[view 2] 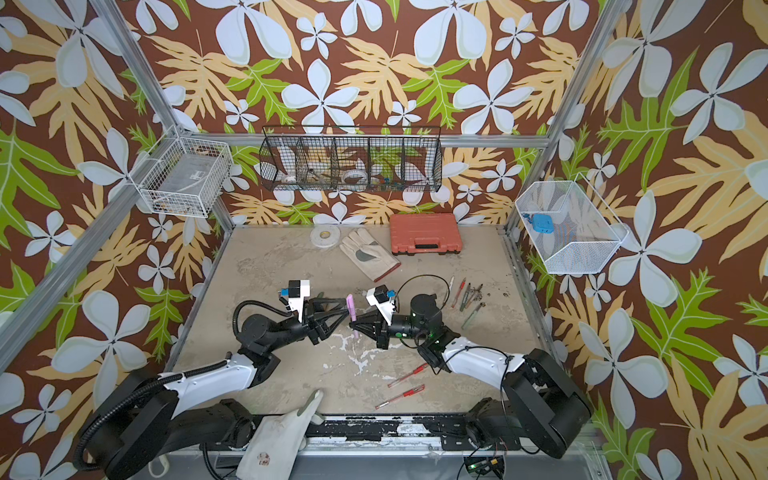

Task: Remove pen caps from pens
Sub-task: Rotate the pen, then open the pen cap on the pen.

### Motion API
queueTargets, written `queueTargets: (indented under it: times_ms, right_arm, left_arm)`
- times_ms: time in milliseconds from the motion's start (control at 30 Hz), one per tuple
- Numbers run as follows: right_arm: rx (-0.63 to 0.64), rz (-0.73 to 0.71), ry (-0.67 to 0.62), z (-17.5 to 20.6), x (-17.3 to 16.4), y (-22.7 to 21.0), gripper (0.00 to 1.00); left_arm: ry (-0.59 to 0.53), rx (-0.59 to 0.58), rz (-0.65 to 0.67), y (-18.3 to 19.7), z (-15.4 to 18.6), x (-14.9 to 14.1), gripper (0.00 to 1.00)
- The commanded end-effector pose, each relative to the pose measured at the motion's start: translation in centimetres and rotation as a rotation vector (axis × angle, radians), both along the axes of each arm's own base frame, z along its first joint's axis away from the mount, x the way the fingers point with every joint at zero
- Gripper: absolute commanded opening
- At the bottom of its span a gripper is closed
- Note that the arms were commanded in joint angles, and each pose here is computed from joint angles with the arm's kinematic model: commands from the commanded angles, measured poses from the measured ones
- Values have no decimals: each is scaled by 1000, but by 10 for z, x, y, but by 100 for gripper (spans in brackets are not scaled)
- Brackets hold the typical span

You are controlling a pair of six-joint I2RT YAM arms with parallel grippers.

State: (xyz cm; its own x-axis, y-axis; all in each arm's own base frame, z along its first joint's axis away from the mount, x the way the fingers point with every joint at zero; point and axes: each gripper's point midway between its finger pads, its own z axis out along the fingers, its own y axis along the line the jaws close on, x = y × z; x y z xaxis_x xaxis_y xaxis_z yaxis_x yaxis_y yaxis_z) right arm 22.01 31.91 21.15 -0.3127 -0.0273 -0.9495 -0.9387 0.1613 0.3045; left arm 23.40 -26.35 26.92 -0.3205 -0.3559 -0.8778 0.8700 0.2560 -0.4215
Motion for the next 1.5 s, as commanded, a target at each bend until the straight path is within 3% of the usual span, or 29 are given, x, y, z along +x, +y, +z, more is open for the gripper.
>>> queueTargets:
  times_ms: [0,200,733,1033,1200,1467]
  right_arm:
    - [-12,-22,-47,-1,4,2,0]
    - [-29,1,-45,-7,0,9,0]
    - [-67,36,-94,-6,-11,13,0]
    - [-83,45,-93,-9,-11,15,0]
    - [-90,49,-92,-11,-12,15,0]
    - [-93,56,-89,-12,-14,15,0]
  left_arm:
    - [-2,-5,33,1,4,6,56]
    - [1,-8,41,3,6,6,60]
    - [23,0,48,3,1,11,50]
    - [27,-1,38,3,0,9,51]
    - [45,1,17,-1,-2,11,39]
    - [57,5,-24,-7,-4,11,31]
